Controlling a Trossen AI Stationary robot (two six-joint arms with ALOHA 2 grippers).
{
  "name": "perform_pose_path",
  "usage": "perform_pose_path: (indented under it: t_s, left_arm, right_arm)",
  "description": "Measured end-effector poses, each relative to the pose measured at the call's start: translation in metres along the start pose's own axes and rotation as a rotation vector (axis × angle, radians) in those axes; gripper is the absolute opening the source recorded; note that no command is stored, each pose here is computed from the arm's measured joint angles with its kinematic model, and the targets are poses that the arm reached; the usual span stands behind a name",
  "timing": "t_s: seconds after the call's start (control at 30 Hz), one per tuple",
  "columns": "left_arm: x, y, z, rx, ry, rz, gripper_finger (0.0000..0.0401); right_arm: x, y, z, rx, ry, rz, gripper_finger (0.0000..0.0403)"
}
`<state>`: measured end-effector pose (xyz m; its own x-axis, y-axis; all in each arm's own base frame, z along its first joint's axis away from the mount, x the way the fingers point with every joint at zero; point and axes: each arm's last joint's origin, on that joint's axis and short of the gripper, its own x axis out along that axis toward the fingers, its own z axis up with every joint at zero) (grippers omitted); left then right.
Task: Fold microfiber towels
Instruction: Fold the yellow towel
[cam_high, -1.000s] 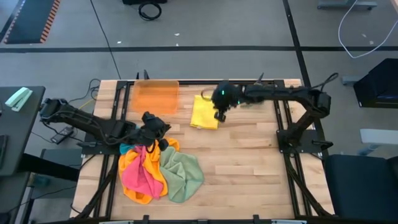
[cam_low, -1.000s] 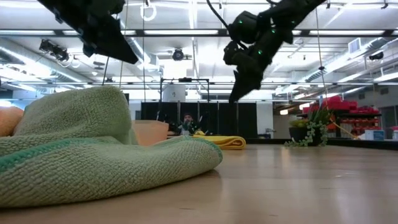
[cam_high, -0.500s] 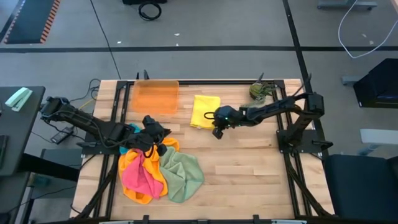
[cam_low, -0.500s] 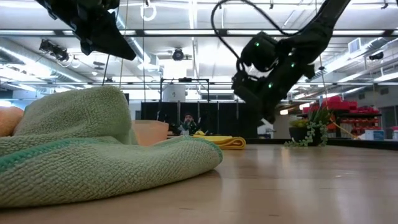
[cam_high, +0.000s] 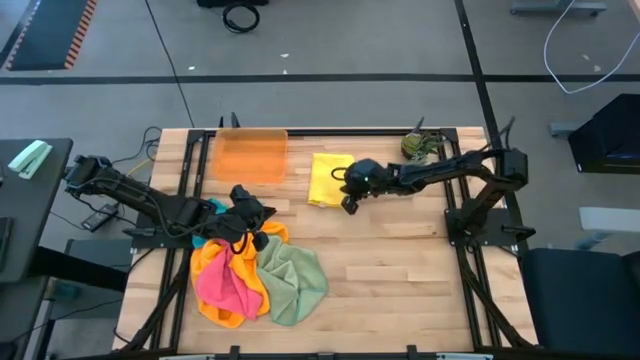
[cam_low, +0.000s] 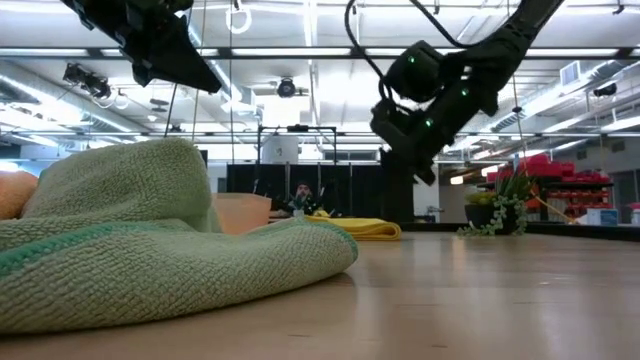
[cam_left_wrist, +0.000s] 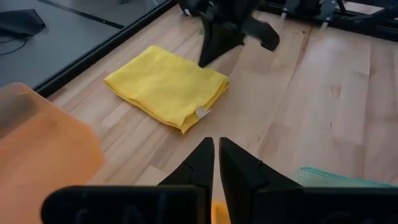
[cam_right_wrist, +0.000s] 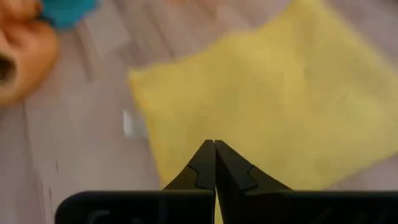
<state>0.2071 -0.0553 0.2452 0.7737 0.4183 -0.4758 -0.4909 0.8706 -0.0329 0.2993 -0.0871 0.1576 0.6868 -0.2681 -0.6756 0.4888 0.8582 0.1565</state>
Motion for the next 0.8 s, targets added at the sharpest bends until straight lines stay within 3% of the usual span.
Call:
perform_pose_path:
  t_s: [0.2, 0.5, 0.8]
  left_arm:
    - [0.0, 0.0, 0.001, -0.004, -0.005, -0.002, 0.0033]
    - [0.0, -0.001, 0.001, -0.013, -0.009, -0.005, 0.0027]
    - [0.0, -0.001, 0.0, -0.014, 0.007, -0.013, 0.0023]
  right_arm:
    - [0.001, -0.031, 0.016, 0.081, -0.029, -0.042, 0.0005]
    - [0.03, -0.062, 0.0, 0.172, 0.081, -0.067, 0.0005]
    - [0.032, -0.089, 0.029, 0.2, 0.013, -0.104, 0.0005]
